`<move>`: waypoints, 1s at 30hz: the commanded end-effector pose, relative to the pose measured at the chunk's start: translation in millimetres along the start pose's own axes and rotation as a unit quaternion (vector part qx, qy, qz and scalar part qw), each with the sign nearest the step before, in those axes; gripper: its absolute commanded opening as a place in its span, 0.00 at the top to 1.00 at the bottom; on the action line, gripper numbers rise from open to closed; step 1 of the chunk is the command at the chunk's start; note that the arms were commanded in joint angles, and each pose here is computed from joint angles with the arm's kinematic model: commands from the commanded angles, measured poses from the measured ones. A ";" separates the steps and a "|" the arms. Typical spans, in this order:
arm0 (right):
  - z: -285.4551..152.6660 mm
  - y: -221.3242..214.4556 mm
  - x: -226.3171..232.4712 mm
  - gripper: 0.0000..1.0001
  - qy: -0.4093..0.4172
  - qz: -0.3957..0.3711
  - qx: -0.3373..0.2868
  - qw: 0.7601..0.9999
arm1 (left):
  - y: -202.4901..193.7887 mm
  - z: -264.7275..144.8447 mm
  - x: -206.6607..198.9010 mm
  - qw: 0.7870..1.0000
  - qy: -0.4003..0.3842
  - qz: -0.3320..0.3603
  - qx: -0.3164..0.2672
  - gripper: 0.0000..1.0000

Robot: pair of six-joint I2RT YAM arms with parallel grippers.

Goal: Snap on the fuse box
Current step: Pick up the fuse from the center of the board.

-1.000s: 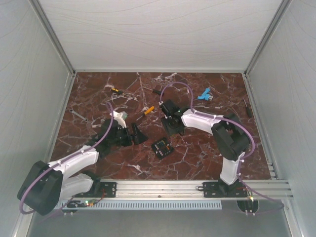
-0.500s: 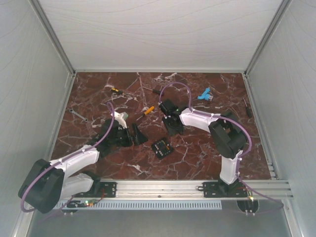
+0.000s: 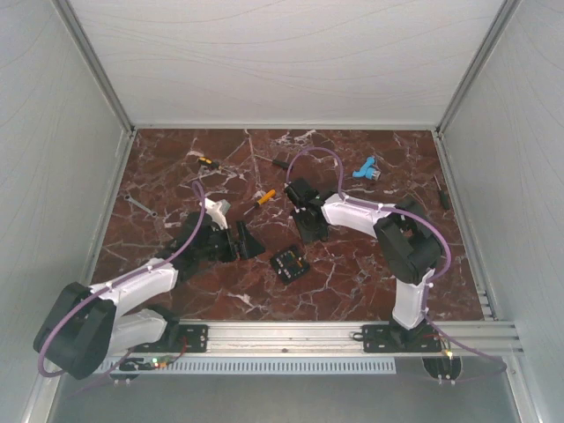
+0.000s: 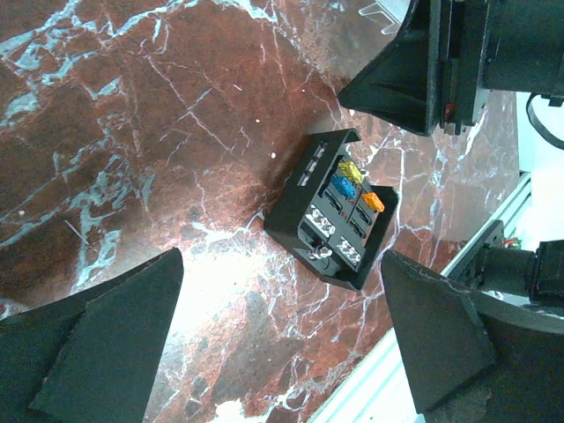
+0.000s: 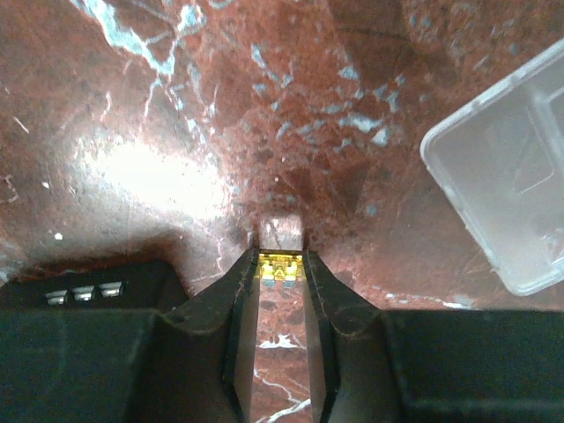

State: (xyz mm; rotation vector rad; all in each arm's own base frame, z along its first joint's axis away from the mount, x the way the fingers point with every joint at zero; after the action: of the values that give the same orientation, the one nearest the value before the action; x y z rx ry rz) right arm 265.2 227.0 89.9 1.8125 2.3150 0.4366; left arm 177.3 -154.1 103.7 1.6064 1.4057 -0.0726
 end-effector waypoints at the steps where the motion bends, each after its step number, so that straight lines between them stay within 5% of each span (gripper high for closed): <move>1: -12.1 -8.4 1.1 0.83 0.004 0.012 -0.006 1.000 | 9.7 1.3 -7.9 0.999 -0.035 0.013 -0.022 0.08; 15: -73.3 -4.7 12.6 0.87 0.079 0.054 -0.114 0.989 | 13.7 3.9 -46.6 0.992 -0.088 0.035 -0.079 0.15; 30: -124.7 -27.4 37.8 0.89 0.194 0.104 -0.195 0.956 | 5.6 1.3 -87.2 0.968 -0.149 0.089 -0.181 0.36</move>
State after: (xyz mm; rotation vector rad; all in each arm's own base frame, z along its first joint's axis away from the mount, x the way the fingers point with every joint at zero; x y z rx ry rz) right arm 194.3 233.3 182.1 1.8691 2.1274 1.0959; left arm 147.4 -211.3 130.5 1.4736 1.1011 -0.0609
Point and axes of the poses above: each gripper's point midway between its finger pads, its own z axis out along the fingers, its own x axis along the line the jaws close on, y = z × x, the point moved 8 cm from there along -z, back along the fingers, and after that the axes turned 9 degrees about z, right-handed, at the moved point
